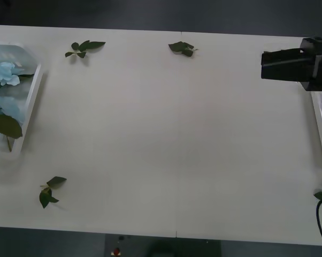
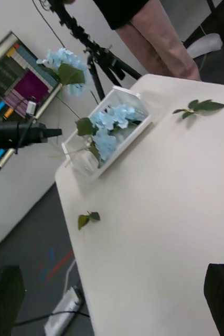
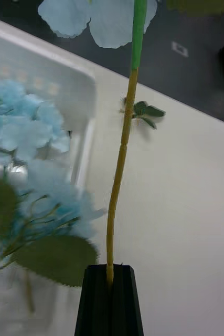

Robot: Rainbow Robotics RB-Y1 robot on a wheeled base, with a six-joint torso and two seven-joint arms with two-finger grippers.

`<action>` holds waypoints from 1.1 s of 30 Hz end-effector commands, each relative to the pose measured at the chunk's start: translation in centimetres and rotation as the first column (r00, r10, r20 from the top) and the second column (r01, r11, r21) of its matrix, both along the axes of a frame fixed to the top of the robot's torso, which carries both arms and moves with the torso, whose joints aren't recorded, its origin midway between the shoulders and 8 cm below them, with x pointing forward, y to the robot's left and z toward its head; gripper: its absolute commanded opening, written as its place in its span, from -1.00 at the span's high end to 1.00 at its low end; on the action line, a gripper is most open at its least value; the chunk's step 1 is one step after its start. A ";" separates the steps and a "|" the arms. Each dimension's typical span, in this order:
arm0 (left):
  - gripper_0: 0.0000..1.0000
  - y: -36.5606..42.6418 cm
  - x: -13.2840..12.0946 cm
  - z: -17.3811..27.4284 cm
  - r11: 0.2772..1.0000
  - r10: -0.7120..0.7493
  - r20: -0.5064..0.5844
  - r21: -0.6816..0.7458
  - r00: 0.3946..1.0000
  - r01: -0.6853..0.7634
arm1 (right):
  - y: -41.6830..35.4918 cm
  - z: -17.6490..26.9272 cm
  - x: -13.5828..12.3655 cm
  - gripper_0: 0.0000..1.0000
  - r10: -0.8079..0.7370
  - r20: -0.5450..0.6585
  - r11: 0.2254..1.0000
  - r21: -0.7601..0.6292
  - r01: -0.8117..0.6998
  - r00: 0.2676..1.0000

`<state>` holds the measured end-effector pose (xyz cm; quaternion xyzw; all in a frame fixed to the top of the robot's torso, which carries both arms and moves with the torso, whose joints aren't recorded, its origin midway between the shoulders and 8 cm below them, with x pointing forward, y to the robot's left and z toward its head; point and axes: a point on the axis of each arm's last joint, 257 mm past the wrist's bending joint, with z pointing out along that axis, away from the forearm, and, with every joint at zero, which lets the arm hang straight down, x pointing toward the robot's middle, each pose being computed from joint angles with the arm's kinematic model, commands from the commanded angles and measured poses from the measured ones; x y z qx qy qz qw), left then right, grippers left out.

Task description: Put the red flowers into the right box and the blue flowers into the left box

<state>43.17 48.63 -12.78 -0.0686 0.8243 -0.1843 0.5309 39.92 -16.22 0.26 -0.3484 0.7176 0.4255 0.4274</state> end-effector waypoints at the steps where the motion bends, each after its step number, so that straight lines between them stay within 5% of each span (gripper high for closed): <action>1: 1.00 4.4 -1.3 -2.0 0.996 0.062 -0.088 0.073 0.994 -0.055 | -2.9 -1.0 -0.2 -1.00 0.027 0.117 0.994 -0.106 -0.015 0.993; 14: 0.99 14.2 -6.1 -8.0 0.951 0.236 -0.229 0.255 0.944 -0.176 | -12.5 -3.2 0.2 -1.00 0.142 0.305 0.946 -0.321 -0.039 0.942; 16: 0.80 14.1 -6.4 -8.6 0.951 0.234 -0.242 0.258 0.942 -0.170 | -13.1 -3.3 0.0 -1.00 0.165 0.316 0.938 -0.342 -0.050 0.934; 18: 0.36 14.1 -6.7 -9.0 0.950 0.234 -0.251 0.263 0.939 -0.166 | -13.7 -3.3 -0.4 -1.00 0.196 0.328 0.927 -0.369 -0.065 0.924; 33: -1.00 11.6 -6.0 -6.3 0.965 0.143 -0.186 0.246 0.972 -0.095 | -13.9 -3.4 -1.8 -1.00 0.270 0.348 0.907 -0.404 -0.116 0.898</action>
